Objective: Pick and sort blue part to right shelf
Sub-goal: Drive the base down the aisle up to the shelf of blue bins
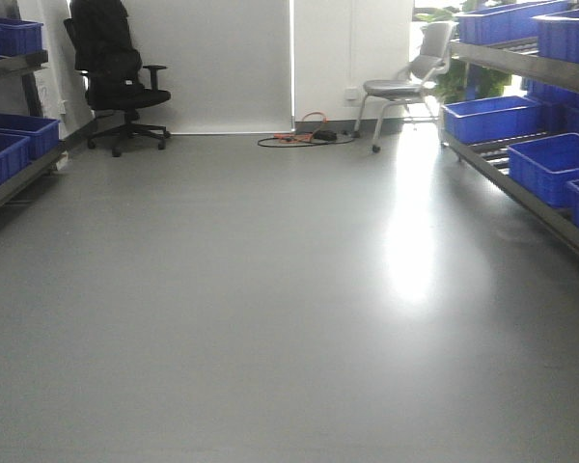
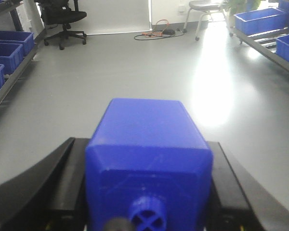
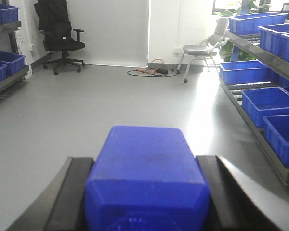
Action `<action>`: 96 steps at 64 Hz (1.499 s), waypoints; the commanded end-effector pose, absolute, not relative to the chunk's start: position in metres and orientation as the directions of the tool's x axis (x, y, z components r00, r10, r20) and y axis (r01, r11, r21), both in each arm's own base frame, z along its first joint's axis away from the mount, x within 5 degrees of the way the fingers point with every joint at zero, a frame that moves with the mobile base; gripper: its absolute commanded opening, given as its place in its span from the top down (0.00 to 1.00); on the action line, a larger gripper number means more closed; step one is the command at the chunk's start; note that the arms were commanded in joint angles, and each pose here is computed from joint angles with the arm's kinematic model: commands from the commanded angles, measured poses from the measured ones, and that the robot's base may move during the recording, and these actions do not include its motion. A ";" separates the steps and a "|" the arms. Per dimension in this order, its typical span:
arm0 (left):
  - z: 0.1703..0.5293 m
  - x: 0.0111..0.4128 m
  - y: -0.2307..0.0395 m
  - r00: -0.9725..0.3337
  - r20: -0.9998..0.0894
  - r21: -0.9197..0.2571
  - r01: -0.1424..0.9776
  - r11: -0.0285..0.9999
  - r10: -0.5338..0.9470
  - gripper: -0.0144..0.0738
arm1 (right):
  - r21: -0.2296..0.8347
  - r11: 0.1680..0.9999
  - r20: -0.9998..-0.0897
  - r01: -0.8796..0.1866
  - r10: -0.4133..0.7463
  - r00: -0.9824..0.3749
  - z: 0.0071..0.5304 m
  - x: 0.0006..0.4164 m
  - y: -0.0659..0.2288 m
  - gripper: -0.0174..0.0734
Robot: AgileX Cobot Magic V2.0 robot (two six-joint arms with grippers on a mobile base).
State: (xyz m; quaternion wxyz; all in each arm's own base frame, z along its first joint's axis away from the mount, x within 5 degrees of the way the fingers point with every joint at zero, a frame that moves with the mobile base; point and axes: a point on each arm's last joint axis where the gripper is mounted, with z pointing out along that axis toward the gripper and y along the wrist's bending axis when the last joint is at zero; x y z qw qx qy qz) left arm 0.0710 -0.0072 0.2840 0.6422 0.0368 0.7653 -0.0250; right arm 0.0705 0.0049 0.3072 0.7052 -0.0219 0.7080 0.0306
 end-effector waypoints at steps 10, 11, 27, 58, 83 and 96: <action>0.302 0.071 -0.006 -0.062 -0.998 0.004 0.074 0.997 0.009 0.38 | -0.005 0.997 -0.994 -0.075 0.003 0.105 0.324 0.070 0.005 0.36; 0.302 0.071 -0.006 -0.062 -0.998 0.004 0.074 0.997 0.009 0.38 | -0.005 0.997 -0.994 -0.075 0.003 0.105 0.324 0.070 0.005 0.36; 0.302 0.071 -0.006 -0.062 -0.998 0.004 0.074 0.997 0.009 0.38 | -0.005 0.997 -0.994 -0.075 0.003 0.105 0.324 0.070 0.005 0.36; 0.302 0.071 -0.006 -0.062 -0.998 0.004 0.074 0.997 0.009 0.38 | -0.005 0.997 -0.994 -0.075 0.003 0.105 0.324 0.070 0.005 0.36; 0.302 0.071 -0.006 -0.062 -0.998 0.004 0.074 0.997 0.009 0.38 | -0.005 0.997 -0.994 -0.075 0.003 0.105 0.324 0.070 0.005 0.36; 0.302 0.071 -0.006 -0.062 -0.998 0.004 0.074 0.997 0.009 0.38 | -0.005 0.997 -0.994 -0.075 0.003 0.105 0.324 0.070 0.005 0.36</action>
